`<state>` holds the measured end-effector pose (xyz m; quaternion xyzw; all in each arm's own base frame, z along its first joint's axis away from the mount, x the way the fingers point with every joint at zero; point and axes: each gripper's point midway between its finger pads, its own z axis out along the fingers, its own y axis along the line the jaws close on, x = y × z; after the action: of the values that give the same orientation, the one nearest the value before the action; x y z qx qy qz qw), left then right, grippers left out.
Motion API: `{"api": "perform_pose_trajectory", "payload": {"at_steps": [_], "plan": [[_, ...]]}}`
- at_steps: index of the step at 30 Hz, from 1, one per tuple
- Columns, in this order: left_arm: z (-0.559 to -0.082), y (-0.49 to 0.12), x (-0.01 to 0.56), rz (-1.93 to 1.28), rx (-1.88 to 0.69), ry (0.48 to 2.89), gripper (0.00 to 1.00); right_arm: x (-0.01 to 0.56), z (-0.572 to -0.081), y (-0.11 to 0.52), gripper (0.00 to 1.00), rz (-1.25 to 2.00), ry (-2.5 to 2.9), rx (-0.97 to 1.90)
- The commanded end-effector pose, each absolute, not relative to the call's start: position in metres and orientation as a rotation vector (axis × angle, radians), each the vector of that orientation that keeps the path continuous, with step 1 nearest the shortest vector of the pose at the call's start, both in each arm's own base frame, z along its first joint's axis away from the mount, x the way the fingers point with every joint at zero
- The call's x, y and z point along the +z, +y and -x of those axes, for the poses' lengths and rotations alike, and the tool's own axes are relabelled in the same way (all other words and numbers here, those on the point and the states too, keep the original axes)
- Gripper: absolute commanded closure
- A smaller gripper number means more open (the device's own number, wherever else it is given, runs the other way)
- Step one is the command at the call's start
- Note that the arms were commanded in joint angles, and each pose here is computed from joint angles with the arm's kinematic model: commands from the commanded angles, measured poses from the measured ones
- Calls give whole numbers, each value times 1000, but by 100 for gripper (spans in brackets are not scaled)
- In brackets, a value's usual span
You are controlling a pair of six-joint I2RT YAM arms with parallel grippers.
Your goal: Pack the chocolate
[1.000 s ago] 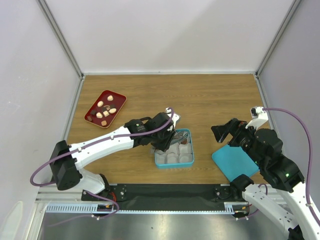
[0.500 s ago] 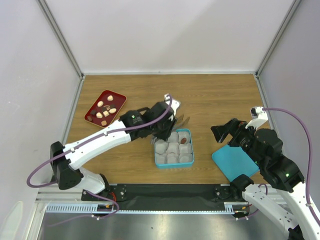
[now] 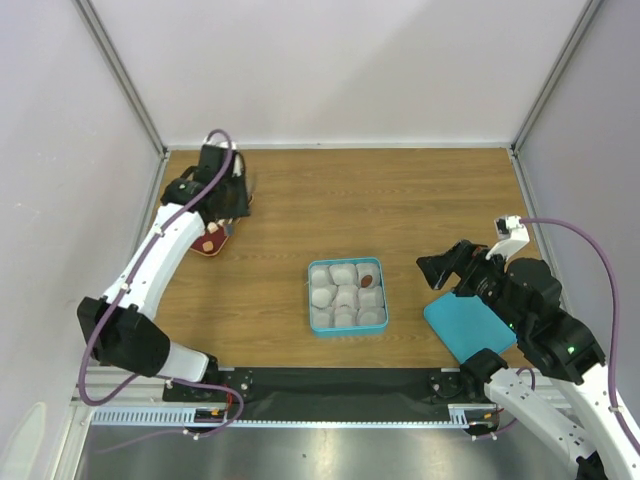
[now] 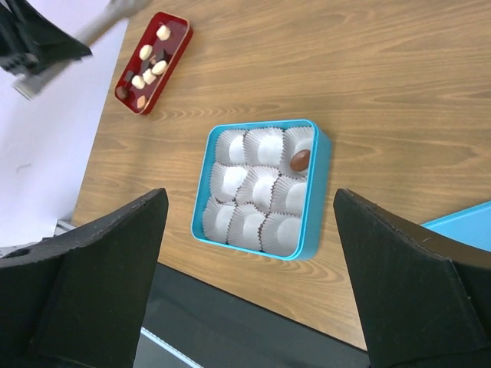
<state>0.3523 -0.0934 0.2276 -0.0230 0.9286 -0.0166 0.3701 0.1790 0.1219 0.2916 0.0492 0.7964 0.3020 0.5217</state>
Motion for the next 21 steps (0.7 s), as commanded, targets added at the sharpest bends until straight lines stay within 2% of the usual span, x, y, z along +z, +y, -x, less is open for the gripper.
{"api": "perform_pose_trajectory", "payload": {"at_steps": [1,5,14,21], "plan": [[-353,-56,216,175,-48,2373,56,303,-174,126,5,-83,1881,764],[-364,-34,195,251,-31,2387,53,310,-174,122,4,-70,1858,743],[-383,-9,163,324,103,2455,54,299,-184,126,4,-24,1892,691],[-378,-3,154,328,141,2458,53,301,-186,124,4,-20,1878,675]]}}
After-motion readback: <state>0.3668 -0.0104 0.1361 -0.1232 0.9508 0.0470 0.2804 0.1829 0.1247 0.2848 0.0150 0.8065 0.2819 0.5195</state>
